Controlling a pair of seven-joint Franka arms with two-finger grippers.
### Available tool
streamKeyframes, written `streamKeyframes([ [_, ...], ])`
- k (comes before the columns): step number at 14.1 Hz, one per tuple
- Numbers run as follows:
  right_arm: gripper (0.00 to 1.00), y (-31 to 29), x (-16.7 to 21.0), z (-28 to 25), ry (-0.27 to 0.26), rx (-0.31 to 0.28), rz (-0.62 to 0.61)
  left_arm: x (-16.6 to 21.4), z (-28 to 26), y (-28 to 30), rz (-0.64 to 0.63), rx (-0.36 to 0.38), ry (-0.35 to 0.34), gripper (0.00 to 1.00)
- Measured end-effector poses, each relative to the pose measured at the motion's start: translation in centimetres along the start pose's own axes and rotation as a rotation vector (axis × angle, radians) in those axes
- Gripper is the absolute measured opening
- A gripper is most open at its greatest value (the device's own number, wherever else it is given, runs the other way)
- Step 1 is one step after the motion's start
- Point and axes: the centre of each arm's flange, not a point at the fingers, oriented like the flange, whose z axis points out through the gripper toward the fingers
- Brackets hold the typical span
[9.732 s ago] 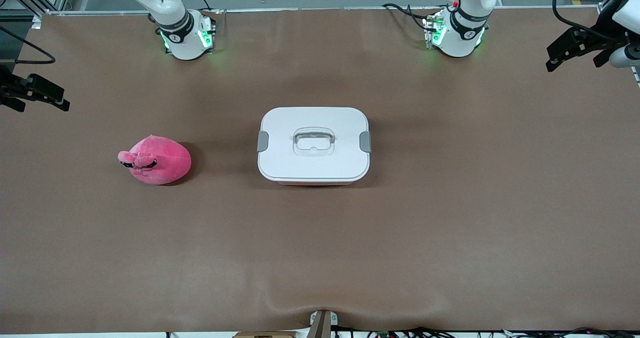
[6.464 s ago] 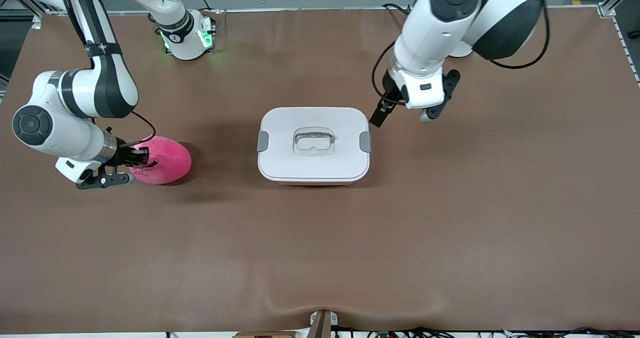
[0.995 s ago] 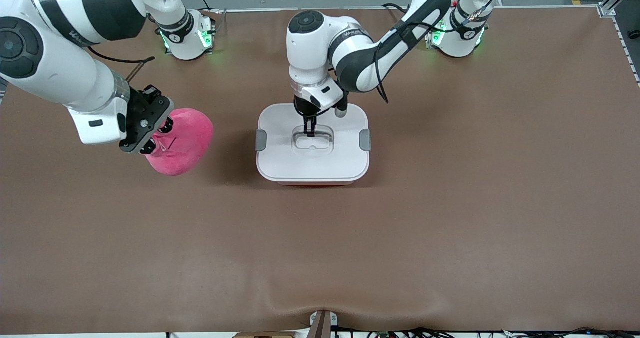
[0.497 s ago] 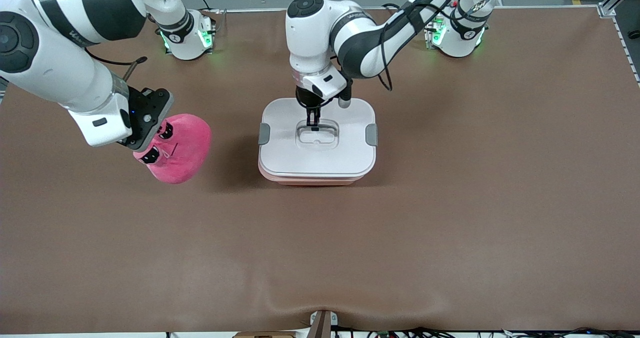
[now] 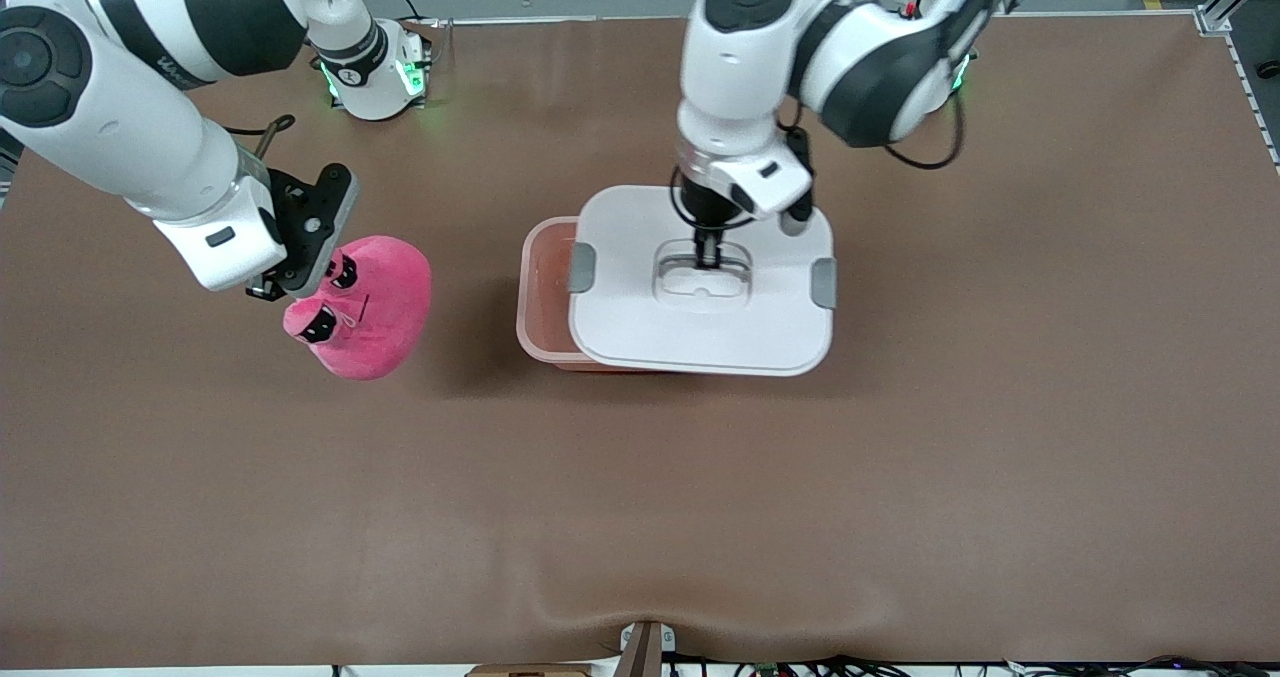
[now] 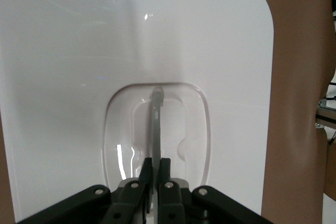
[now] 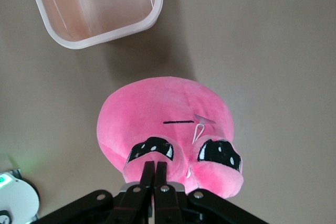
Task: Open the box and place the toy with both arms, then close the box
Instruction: 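Slide the lid off the box with the left gripper, setting it aside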
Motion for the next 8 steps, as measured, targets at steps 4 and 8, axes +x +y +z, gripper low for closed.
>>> streamKeyframes([
  [4,0.03,-2.7,4.6,-0.4,0.013,-0.034,-0.122,6.6,-1.8,3.2,0.078,0.022,-0.034,0.07],
  [8,0.03,-4.8,8.1,-0.9,0.037,-0.082,-0.269,12.6,-1.8,5.3,0.125,0.063,-0.046,0.07],
])
